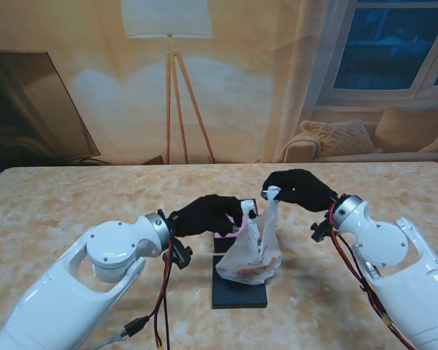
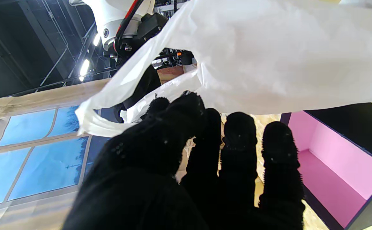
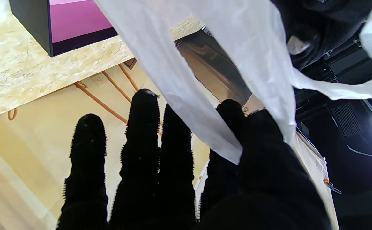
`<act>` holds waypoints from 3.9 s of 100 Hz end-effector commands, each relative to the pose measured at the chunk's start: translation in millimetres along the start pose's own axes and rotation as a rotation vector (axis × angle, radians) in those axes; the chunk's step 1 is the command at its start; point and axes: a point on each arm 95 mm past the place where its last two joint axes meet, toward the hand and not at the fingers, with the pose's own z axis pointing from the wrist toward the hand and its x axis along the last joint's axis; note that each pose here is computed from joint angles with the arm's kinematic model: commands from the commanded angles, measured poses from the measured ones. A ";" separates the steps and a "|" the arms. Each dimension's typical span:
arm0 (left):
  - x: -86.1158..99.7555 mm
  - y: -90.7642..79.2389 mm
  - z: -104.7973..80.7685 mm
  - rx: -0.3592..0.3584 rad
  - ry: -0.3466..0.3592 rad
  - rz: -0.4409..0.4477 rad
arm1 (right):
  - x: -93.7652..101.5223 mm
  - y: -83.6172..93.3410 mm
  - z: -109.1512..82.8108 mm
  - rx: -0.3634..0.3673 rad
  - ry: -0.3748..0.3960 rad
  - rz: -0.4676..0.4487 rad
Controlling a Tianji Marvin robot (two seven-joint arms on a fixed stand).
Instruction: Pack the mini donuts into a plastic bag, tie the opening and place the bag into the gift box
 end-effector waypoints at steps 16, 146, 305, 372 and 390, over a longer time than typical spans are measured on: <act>0.8 12.6 3.8 0.052 -0.013 -0.018 | 5.1 -7.1 3.1 0.013 0.014 0.004; -5.1 11.1 5.5 0.022 0.010 -0.003 | 12.0 -3.2 2.5 0.061 0.025 -0.026; -12.1 9.4 4.3 -0.181 -0.031 0.119 | 15.2 3.2 -12.0 0.166 0.066 -0.063; -8.7 13.7 8.7 -0.114 -0.029 0.117 | 19.5 -1.9 -2.7 0.188 0.084 0.008; -6.7 16.0 10.4 -0.087 -0.029 0.116 | 22.5 -2.8 0.6 0.190 0.086 0.012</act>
